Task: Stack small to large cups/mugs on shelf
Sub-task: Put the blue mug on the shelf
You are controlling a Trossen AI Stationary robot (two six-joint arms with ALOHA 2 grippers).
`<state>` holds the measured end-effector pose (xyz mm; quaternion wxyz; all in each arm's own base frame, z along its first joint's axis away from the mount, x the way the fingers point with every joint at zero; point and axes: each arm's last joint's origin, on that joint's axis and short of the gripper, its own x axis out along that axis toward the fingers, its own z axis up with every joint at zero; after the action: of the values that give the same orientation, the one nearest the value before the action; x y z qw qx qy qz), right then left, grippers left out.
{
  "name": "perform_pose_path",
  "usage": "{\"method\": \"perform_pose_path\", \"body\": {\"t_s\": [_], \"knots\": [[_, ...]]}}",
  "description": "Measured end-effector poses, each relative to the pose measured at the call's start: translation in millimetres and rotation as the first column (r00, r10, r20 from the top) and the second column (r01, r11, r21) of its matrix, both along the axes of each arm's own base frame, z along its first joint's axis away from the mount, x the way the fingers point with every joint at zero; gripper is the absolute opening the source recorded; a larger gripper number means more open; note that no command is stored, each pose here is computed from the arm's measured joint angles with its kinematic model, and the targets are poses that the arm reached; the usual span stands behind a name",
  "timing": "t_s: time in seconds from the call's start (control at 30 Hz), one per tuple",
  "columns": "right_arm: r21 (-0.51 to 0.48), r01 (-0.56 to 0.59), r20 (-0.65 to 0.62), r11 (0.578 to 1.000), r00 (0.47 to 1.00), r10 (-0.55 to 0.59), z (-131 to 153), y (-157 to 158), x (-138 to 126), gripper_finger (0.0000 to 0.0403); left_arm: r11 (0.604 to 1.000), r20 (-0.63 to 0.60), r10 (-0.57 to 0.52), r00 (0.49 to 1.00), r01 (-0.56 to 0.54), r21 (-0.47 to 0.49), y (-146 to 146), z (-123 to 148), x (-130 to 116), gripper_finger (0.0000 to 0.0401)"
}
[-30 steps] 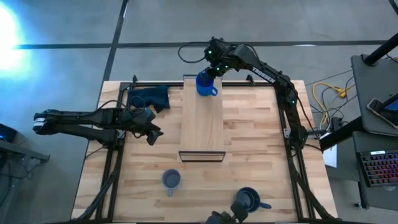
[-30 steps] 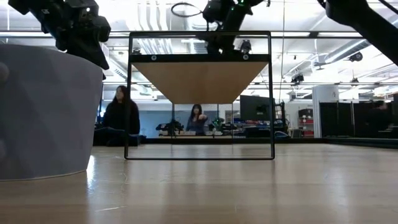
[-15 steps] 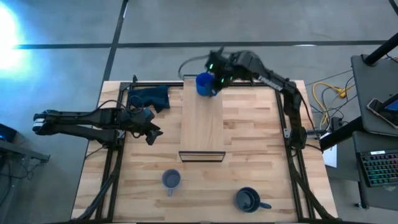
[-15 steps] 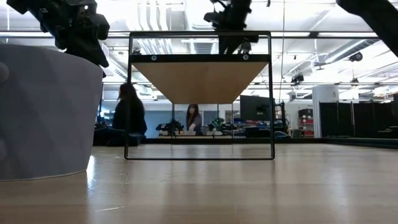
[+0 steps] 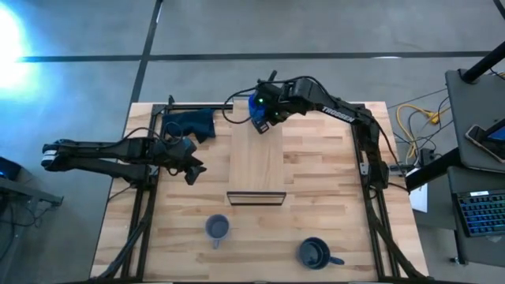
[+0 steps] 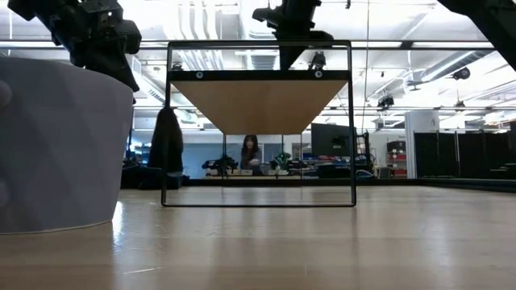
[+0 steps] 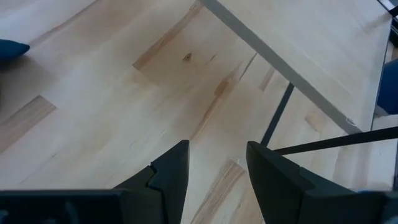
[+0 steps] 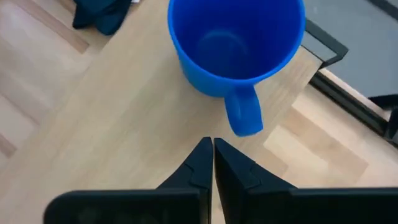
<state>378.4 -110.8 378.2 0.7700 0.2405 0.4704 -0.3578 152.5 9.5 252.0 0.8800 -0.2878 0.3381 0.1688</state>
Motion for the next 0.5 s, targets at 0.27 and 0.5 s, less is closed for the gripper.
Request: {"method": "perform_pose_path", "body": {"t_s": [0.27,0.5], "knots": [[0.062,0.034,-0.043,0.997,0.999,-0.031,-21,1,5,0.0008,1.0,-0.014,0.003,1.0,-0.003,0.031,1,-4,-1,0.0146],[0.055,0.035,-0.013,0.998,0.999,-0.034,-30,-2,12,0.0008,0.998,-0.016,-0.016,1.0,0.017,0.055,1,-4,-2,0.0146]]}}
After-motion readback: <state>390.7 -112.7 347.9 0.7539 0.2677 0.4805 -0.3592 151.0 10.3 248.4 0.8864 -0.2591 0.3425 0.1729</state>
